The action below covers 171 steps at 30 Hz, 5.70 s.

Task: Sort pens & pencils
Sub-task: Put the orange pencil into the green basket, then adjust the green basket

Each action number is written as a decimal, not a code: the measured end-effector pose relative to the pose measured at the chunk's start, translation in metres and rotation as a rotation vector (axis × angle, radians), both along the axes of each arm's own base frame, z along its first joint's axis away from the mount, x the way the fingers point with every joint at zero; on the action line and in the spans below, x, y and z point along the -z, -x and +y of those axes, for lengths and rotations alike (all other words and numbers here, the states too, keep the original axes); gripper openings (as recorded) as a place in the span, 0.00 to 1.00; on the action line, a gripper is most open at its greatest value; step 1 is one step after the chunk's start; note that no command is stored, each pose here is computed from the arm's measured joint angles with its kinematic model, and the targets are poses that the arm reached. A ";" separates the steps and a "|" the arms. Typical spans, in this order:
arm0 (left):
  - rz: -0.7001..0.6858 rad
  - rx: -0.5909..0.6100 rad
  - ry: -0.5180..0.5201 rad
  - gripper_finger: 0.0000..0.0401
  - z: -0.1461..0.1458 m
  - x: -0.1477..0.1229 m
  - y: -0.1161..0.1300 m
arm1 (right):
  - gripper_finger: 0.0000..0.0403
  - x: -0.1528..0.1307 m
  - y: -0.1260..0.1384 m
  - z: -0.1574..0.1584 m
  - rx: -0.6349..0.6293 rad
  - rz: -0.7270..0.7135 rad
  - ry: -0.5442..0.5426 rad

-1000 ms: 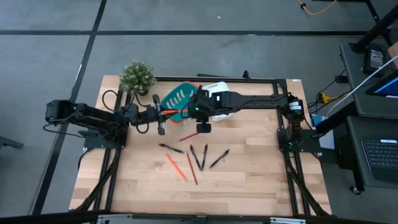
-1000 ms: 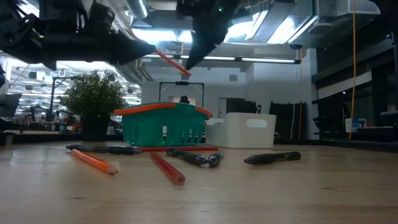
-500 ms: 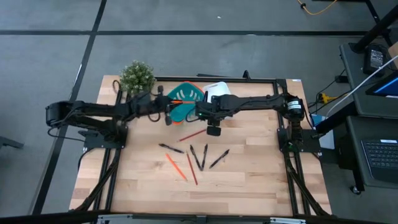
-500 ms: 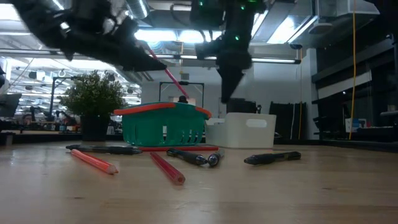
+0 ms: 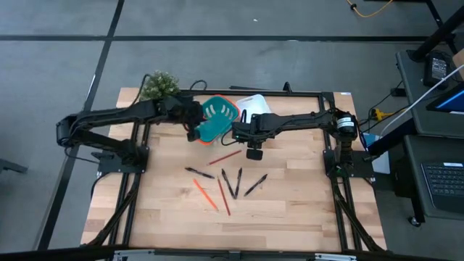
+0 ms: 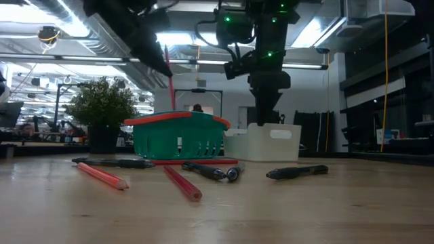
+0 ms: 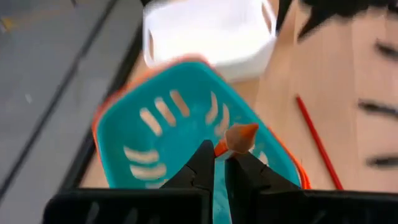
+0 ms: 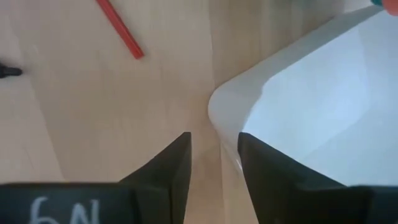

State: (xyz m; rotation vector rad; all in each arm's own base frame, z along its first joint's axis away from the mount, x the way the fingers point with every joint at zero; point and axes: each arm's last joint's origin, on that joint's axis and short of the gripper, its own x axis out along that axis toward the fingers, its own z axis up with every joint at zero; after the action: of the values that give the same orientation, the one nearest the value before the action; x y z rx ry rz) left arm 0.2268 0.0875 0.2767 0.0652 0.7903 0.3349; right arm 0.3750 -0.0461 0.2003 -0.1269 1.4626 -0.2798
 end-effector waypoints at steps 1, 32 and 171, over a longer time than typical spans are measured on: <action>0.025 -0.001 0.010 0.03 0.001 0.001 -0.003 | 0.34 0.000 0.000 0.000 -0.011 -0.001 0.001; 0.411 0.042 0.192 0.03 0.045 0.033 -0.045 | 0.34 0.002 -0.002 -0.001 -0.037 -0.001 0.021; 0.219 0.163 0.250 0.27 -0.080 0.067 -0.109 | 0.34 -0.026 0.113 0.037 -0.118 -0.772 -0.040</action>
State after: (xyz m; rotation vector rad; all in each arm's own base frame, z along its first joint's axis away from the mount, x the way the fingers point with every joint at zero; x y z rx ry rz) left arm 0.3357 0.0078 0.2102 -0.0692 1.0316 0.0728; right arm 0.2617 -0.0094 0.2258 -0.0598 0.6906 -0.1722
